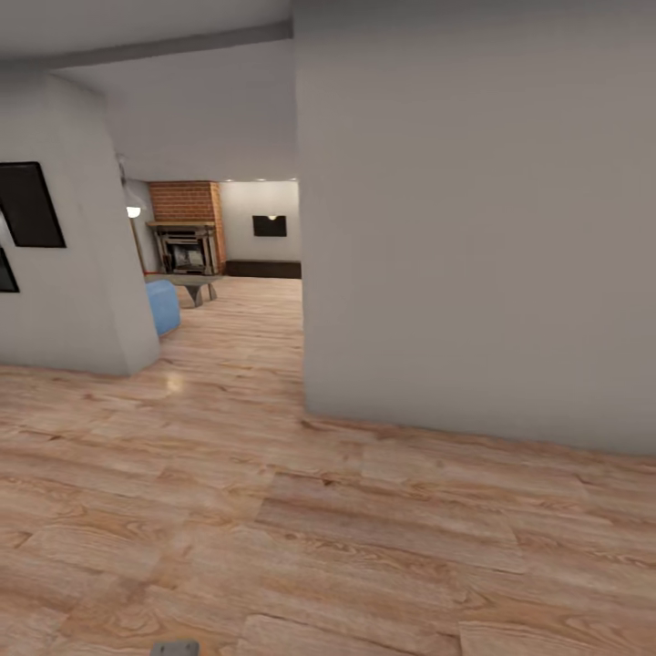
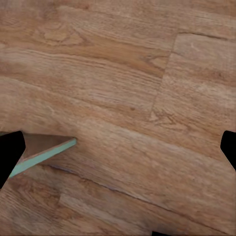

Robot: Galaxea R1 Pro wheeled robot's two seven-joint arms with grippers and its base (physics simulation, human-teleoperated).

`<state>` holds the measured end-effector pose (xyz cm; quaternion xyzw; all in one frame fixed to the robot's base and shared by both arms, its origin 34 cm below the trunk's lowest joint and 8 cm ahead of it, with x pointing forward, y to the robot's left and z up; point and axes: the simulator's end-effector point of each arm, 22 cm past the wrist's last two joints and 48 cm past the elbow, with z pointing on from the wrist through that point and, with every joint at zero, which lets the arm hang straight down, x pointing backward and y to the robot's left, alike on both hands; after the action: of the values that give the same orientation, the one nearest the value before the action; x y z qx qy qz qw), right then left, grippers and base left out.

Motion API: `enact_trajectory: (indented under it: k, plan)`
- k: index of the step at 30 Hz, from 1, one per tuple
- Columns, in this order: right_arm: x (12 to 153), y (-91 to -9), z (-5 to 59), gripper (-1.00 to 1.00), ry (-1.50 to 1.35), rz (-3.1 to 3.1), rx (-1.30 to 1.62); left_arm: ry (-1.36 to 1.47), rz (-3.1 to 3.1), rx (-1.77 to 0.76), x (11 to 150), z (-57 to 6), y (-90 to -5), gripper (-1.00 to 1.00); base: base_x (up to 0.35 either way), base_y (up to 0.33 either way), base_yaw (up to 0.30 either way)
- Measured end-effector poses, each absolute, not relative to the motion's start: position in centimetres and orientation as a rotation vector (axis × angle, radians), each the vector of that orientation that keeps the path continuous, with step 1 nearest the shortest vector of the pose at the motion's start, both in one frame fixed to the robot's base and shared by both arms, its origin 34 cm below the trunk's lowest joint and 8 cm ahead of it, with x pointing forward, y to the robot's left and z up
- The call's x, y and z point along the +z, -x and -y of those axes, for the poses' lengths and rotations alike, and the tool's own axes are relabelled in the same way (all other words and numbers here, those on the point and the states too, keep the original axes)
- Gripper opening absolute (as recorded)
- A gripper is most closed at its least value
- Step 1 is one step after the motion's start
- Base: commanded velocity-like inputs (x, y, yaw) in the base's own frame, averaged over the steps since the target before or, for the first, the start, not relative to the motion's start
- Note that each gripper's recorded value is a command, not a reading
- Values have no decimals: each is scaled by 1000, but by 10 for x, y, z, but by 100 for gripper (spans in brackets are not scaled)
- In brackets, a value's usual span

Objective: Move the two storage containers from the living room to the garage. In the garage, place one container on the floor and stack the other container on top of it (either order is fine).

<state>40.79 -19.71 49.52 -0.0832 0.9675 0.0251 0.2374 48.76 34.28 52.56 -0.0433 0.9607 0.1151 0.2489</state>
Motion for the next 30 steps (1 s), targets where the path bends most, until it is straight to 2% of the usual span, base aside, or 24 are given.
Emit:
enact_trajectory:
  k: [14, 30]
  plan:
    - [495, -408, 197, 100, 228, -2651, 69, 117, -2617, 313, 526, -343, -488, 100, 340, -46, 287]
    - [495, -408, 197, 100, 228, -2651, 69, 117, -2618, 312, 525, -342, -488, 100, 341, -109, 76]
